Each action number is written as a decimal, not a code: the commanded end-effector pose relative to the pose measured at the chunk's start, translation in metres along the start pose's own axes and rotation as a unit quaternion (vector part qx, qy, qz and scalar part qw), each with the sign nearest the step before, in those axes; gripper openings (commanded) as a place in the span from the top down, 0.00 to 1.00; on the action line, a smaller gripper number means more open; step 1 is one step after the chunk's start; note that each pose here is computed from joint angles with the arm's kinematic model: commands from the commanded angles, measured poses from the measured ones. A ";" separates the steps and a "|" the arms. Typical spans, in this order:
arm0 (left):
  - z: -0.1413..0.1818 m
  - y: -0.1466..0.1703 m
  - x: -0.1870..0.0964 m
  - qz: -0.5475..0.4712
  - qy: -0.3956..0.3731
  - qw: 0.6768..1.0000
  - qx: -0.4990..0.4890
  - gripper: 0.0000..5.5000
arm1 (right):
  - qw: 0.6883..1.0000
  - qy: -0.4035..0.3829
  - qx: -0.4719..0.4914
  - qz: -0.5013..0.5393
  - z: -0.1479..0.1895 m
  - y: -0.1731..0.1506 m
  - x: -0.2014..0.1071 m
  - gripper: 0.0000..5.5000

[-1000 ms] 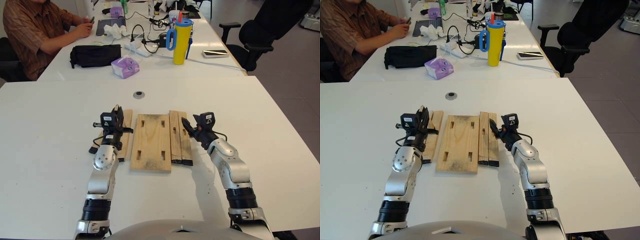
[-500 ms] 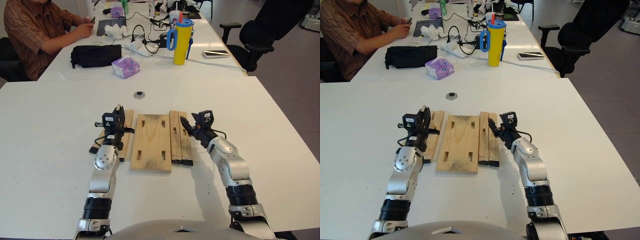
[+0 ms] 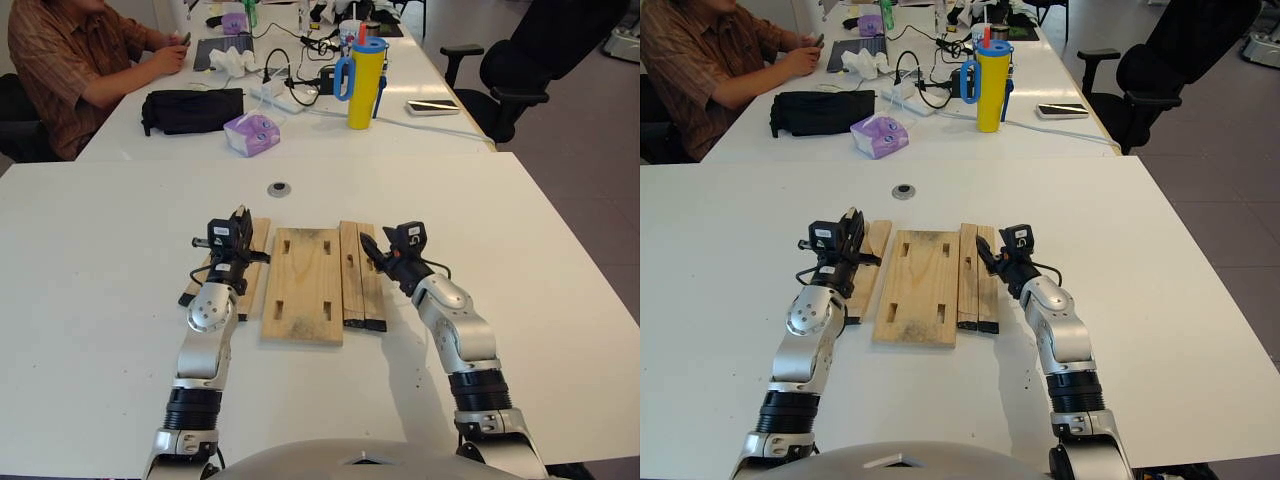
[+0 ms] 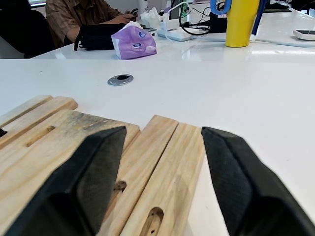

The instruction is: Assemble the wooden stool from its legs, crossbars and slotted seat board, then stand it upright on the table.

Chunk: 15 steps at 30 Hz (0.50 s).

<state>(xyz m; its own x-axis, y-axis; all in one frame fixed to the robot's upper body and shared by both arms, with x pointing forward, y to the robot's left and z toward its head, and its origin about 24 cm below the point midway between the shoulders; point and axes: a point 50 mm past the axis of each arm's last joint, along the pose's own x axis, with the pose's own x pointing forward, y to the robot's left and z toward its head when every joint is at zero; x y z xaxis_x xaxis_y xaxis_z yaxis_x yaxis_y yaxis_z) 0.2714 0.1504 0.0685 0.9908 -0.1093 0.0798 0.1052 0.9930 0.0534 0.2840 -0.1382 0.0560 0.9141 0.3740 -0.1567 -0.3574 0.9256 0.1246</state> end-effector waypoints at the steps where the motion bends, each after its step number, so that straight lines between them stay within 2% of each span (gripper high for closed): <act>1: -0.024 0.001 -0.004 -0.005 0.072 0.997 -0.011 0.92 | 1.000 -0.006 -0.002 -0.006 0.003 -0.001 0.003 0.48; 2: -0.021 0.001 -0.003 -0.006 0.066 0.998 -0.010 0.92 | 1.000 -0.006 -0.002 -0.007 0.003 -0.002 0.003 0.48; 3: -0.019 0.001 -0.001 -0.004 0.060 0.998 -0.007 0.87 | 1.000 -0.007 -0.002 -0.007 0.003 -0.002 0.003 0.48; 15: 0.041 0.005 0.013 0.001 -0.067 0.997 -0.031 0.55 | 1.000 -0.006 0.004 -0.008 0.001 -0.001 0.004 0.48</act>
<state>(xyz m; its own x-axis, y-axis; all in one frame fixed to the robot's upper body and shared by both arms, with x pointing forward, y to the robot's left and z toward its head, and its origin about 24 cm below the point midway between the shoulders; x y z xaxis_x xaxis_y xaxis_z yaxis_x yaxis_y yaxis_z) 0.2792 0.1531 0.0952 0.9801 -0.1111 0.1646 0.1105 0.9938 0.0131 0.2862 -0.1394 0.0544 0.9190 0.3619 -0.1565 -0.3448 0.9302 0.1259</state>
